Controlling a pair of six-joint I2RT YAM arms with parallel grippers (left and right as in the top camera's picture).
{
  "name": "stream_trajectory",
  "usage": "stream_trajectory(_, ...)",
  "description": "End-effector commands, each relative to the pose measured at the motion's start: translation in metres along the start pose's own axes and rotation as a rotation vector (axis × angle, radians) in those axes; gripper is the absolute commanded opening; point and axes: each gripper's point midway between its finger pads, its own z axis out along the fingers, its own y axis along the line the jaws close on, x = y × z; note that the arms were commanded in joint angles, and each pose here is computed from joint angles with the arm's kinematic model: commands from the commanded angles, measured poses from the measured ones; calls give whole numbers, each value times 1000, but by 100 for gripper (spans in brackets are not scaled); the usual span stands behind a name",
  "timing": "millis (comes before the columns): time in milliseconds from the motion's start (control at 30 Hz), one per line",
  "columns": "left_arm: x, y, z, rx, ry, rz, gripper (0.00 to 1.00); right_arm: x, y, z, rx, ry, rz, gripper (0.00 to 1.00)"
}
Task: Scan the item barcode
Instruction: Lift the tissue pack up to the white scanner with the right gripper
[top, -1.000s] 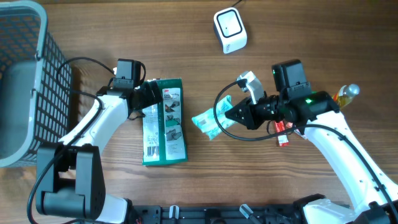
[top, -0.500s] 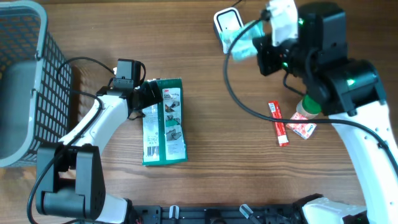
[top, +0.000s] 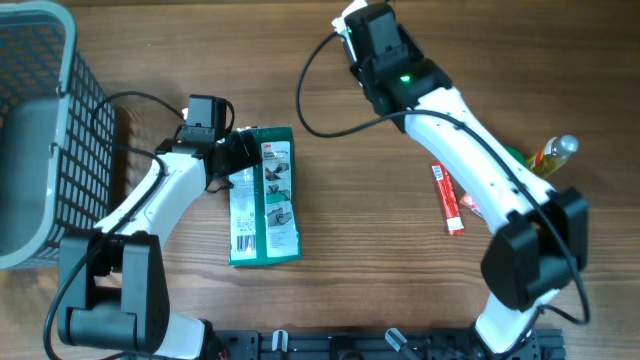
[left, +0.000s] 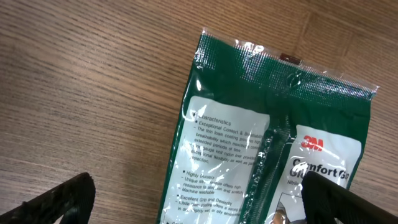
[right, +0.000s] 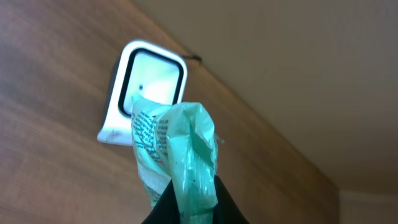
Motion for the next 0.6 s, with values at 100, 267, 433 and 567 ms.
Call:
stream_trajectory(100,-2,2,-4,-6,-19,10,100,-2,-4,40,150,11,19,4)
stream_trajectory(267,-2,2,-4,-6,-19,10,100,-4,-5,62,211,-7,-2,4)
stream_trajectory(433,-2,2,-4,-6,-19,10,100,-9,4,74,207,-34,-50,4)
stream_trajectory(567,-2,2,-4,-6,-19,10,100,-5,9,85,207,-31,-48,4)
